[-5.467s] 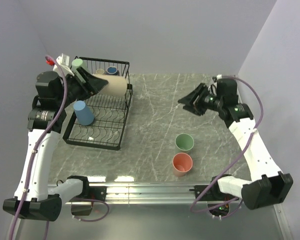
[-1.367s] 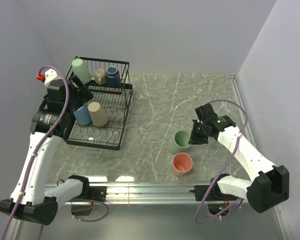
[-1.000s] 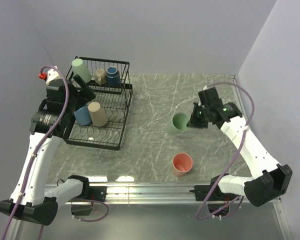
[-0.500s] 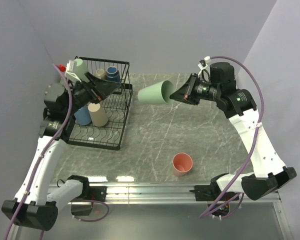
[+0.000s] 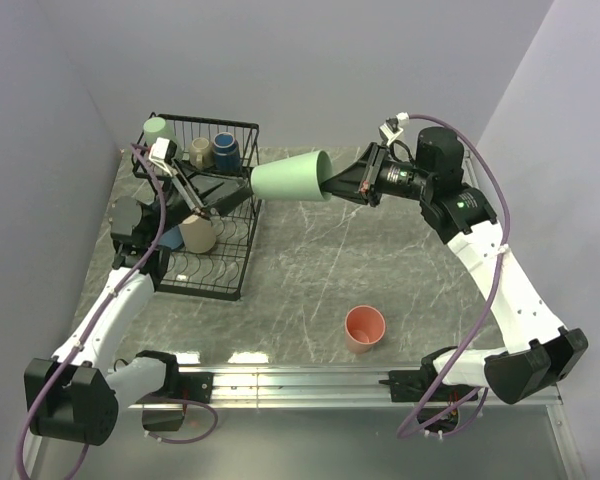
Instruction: Load the cups into the dish rack
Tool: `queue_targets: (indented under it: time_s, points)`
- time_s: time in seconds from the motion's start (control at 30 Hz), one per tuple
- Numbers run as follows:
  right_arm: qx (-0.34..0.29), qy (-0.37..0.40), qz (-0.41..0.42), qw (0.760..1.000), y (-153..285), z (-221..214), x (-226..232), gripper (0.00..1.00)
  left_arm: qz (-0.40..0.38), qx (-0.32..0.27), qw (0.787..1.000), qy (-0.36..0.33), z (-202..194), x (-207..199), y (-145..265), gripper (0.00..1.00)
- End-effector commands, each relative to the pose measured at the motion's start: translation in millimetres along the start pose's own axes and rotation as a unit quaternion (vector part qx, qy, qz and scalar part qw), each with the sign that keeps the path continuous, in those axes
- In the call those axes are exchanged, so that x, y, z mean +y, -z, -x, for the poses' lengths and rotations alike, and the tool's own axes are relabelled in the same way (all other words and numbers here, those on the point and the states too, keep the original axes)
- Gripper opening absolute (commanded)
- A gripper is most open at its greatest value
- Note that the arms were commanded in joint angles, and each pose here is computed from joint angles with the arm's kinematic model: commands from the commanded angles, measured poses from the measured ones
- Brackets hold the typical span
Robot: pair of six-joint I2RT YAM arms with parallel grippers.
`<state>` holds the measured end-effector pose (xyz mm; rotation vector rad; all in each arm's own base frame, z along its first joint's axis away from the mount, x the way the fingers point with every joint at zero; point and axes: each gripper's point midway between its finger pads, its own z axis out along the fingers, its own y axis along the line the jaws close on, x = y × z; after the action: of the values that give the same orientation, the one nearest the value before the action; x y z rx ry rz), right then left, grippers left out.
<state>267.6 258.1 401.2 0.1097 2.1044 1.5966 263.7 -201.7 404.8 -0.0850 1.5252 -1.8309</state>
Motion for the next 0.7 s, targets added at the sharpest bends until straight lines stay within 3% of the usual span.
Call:
queue_targets:
  time_s: [0.0, 0.4, 0.67]
  points:
    - [-0.001, 0.025, 0.063, 0.998, 8.4, -2.6, 33.4, 0.0, -0.073, 0.02, 0.996, -0.037, -6.4, -39.1, 3.2, 0.99]
    - [0.02, 0.02, 0.08, 0.996, -6.8, -11.9, 38.9, 0.0, -0.023, 0.016, 0.999, -0.045, -7.8, -22.0, -10.4, 0.97]
    - [0.035, 0.006, 0.081, 0.996, -17.3, -19.6, 25.2, 0.0, -0.057, 0.025, 0.997, -0.045, -7.2, -36.7, -12.6, 0.94]
